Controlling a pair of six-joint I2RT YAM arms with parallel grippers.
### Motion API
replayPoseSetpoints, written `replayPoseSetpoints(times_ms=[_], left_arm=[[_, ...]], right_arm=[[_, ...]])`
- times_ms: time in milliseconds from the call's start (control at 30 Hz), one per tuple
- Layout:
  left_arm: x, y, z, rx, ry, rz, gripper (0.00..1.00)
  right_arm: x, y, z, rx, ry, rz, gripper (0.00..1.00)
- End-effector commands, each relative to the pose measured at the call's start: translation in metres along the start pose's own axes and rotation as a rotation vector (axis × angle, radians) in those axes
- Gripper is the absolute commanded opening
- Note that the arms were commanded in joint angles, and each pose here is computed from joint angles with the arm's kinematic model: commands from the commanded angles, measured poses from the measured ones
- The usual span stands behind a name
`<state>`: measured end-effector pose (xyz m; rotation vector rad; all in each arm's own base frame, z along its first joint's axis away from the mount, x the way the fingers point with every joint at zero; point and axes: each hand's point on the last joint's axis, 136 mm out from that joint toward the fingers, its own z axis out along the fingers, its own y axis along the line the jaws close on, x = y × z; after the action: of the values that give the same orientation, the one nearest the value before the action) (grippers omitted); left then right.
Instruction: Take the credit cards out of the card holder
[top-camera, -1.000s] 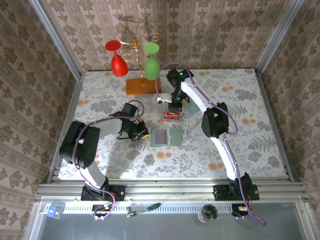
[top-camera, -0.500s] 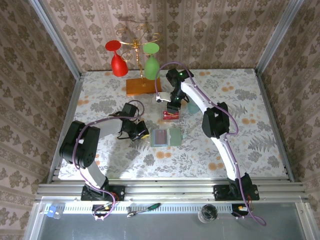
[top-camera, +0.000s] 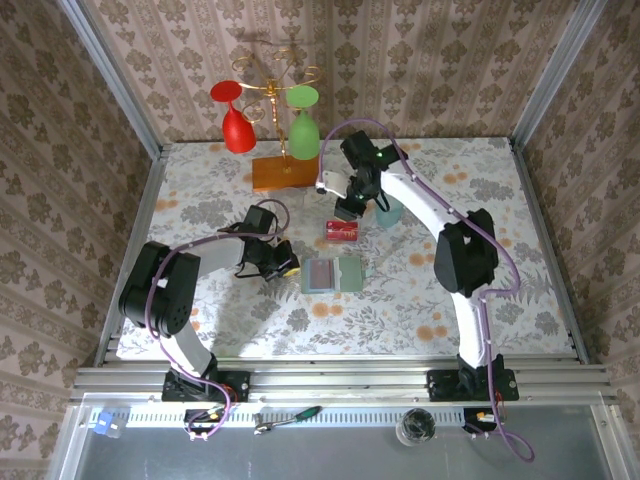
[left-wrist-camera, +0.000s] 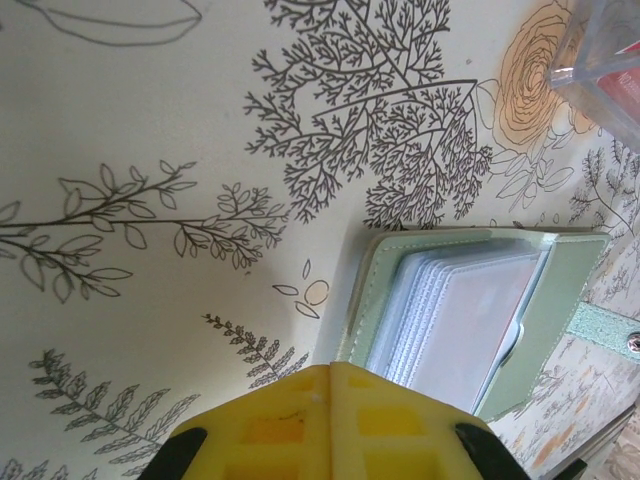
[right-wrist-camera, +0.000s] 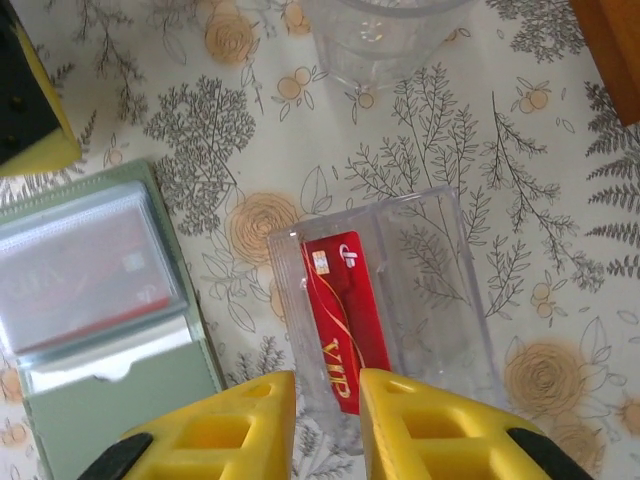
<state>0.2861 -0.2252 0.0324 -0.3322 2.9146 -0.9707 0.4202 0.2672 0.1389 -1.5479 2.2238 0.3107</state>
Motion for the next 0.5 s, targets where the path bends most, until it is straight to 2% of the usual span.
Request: replayPoseSetpoints(times_ms=[0,167,367,467], left_arm=[[-0.001,-0.013,-0.003,0.039,0.0,0.045,0.07],[0.0,-0.018,-0.004,0.052,-0.004,0.064,0.06],[0.012,-0.023,-0.003,0.045,0.003,0.103,0.06],[0.017,-0.024,-0.004,0.047,0.008,0.109,0.05]], right_arm=[[-0.017,-0.001,-0.011,0.081,-0.102,0.163,0.24],[-0.016,0.022,-0.005,0.075,-0.16,0.433,0.26],[-0.002,0.058,0.014,-0.006,-0.139,0.787,0.27],[0.002,0.075,0.021,-0.057,-0.142,0.906,0.27]])
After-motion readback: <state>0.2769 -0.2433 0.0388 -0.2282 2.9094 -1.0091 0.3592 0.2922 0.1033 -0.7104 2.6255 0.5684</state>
